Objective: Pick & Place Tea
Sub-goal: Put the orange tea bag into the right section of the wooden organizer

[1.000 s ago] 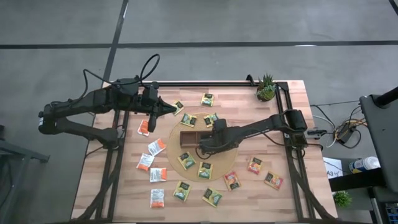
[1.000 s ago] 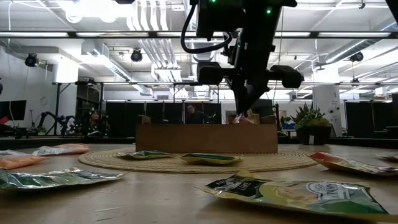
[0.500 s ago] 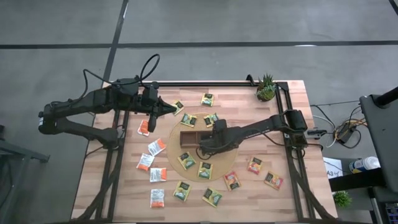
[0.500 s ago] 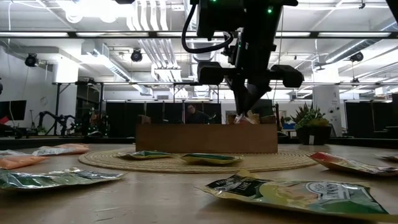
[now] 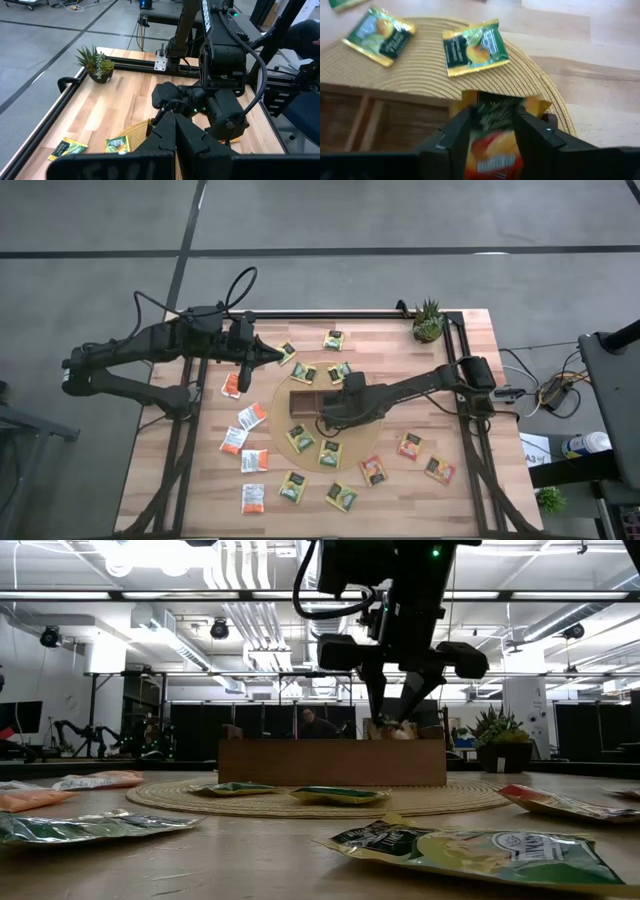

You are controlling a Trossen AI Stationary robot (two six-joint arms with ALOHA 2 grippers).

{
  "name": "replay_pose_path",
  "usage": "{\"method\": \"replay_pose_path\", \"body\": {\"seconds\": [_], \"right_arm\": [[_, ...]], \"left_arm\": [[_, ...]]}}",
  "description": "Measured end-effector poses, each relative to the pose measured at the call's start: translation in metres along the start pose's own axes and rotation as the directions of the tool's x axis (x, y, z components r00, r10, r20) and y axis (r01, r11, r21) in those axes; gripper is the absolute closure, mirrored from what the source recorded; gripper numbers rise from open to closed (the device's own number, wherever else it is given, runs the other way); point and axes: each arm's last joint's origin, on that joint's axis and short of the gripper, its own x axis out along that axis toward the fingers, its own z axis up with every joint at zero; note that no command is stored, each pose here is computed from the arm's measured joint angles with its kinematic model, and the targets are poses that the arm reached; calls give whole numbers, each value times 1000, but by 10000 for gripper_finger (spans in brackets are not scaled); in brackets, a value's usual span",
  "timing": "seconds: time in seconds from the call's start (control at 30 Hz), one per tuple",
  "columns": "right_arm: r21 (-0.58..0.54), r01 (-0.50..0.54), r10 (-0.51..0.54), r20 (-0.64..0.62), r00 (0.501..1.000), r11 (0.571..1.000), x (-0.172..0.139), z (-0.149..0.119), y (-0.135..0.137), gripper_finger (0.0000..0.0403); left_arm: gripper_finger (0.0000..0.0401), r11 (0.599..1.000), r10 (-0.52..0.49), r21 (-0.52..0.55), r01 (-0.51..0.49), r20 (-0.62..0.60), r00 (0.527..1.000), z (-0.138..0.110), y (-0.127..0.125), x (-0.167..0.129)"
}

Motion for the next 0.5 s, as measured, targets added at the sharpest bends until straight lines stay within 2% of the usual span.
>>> {"method": "replay_pose_path", "body": {"seconds": [0.3, 0.4, 0.5], "right_arm": [[-15, -38, 39, 29, 999, 999, -15, 13, -5, 212], [-87, -52, 55, 27, 998, 995, -21, 18, -6, 211], [-231, -95, 92, -25, 995, 968, -33, 25, -10, 211]], "left_arm": [[399, 1000, 0, 0, 0, 0, 1000, 0, 0, 0], [399, 1000, 0, 0, 0, 0, 1000, 0, 0, 0], [399, 1000, 0, 3, 0, 0, 1000, 0, 0, 0]]}}
